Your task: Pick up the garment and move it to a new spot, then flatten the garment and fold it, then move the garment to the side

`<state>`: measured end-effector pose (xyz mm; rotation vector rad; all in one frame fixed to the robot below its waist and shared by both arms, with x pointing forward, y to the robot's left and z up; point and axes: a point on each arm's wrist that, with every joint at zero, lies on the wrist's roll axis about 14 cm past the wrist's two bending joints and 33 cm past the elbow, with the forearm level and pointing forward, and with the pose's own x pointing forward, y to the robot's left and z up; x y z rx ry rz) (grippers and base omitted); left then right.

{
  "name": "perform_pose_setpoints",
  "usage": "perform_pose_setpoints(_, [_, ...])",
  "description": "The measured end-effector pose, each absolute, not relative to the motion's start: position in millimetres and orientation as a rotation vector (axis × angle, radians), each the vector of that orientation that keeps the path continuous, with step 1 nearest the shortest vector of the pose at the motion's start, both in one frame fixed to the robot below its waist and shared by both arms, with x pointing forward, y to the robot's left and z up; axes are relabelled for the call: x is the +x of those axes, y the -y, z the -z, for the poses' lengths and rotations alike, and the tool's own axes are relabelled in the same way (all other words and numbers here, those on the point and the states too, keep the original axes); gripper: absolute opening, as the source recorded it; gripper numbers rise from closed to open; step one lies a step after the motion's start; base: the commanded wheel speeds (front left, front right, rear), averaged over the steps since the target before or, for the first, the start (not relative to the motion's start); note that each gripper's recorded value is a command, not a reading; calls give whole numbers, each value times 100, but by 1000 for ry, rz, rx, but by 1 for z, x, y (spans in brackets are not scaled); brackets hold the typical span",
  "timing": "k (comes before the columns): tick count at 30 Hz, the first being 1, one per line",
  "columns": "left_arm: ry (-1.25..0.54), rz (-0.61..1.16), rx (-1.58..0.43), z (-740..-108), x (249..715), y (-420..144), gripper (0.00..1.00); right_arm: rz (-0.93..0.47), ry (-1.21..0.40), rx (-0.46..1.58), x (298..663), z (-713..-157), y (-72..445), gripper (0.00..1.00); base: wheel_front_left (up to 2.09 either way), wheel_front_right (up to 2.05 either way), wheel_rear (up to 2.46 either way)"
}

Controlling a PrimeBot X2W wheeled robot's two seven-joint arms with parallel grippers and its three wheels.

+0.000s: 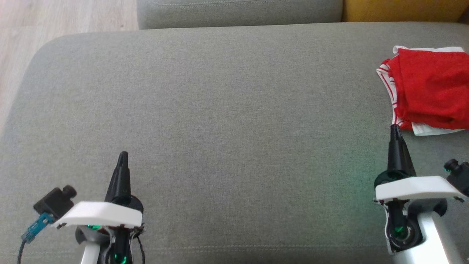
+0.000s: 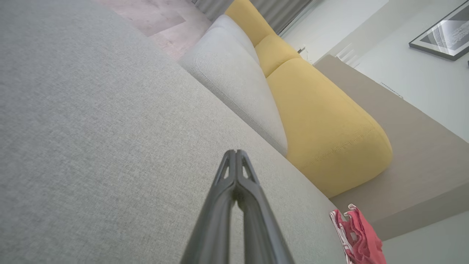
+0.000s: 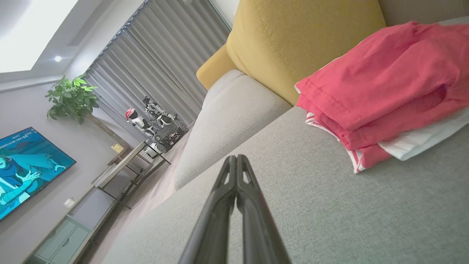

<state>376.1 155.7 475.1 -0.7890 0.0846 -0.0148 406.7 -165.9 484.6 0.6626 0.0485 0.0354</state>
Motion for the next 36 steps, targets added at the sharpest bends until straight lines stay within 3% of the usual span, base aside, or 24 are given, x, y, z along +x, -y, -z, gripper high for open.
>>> perform_pose_setpoints(36, [-117,-41,-1162,-471,375,-170,0,47,-69,1095,395,-482,186,0,0,0,0])
